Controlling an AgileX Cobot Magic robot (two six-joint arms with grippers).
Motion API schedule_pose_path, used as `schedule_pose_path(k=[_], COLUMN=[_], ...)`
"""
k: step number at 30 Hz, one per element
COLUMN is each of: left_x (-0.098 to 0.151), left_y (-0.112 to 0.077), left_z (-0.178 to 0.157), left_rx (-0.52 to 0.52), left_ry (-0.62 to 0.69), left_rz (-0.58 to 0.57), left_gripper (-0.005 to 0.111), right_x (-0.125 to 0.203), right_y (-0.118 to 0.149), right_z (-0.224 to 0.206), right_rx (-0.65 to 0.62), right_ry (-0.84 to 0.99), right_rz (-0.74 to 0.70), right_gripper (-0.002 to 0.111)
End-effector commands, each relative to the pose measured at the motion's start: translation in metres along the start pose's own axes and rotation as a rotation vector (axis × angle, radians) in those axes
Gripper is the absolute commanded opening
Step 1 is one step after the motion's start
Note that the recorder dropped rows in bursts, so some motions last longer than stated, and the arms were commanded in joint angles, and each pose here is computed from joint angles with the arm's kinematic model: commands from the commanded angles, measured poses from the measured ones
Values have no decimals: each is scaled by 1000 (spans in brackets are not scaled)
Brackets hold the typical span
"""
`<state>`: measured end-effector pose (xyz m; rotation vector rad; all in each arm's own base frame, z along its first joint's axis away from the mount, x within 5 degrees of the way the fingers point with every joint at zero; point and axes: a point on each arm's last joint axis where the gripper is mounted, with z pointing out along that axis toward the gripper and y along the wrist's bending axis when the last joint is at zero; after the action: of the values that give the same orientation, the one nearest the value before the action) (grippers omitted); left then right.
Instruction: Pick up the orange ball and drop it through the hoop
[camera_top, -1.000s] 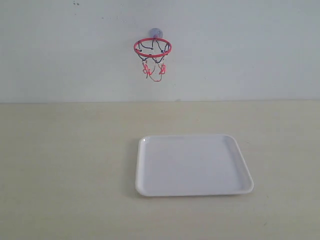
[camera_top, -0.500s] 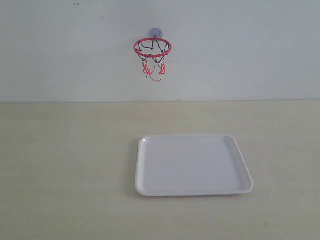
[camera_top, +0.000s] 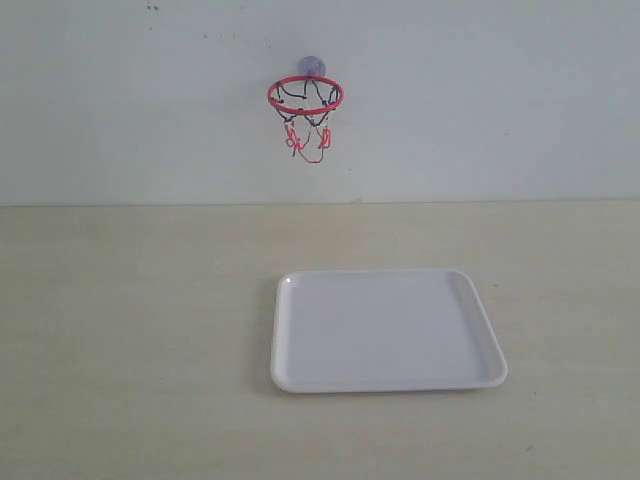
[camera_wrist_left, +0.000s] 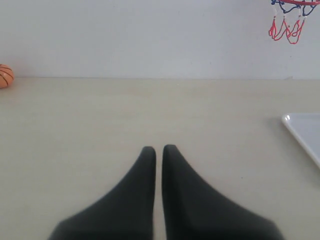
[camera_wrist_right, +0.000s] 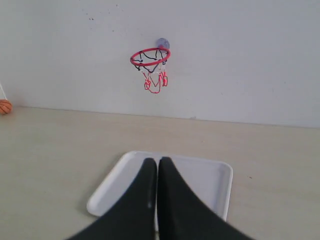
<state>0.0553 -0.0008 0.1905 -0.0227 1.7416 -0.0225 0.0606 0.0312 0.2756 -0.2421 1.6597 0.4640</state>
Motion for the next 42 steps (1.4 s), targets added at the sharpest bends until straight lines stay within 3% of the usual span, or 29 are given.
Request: schedule_pose_path(k=[1, 10, 22, 34, 42], left_x=[0, 0, 0, 0, 0], left_y=[0, 0, 0, 0, 0], left_z=[0, 0, 0, 0, 0], left_rx=[-1, -1, -1, -1, -1], left_ry=[-4, -4, -4, -4, -4], left_rz=[-5, -5, -5, -5, -5], left_gripper=[4, 4, 4, 4, 4], right_x=[14, 47, 79, 81, 84], right_y=[-4, -10, -16, -29, -31], right_z=[1, -12, -5, -7, -8], right_rx=[18, 32, 40, 280, 321], right_ry=[26, -27, 18, 18, 57], right_rz=[-16, -88, -55, -12, -10], right_gripper=[0, 0, 0, 0, 0])
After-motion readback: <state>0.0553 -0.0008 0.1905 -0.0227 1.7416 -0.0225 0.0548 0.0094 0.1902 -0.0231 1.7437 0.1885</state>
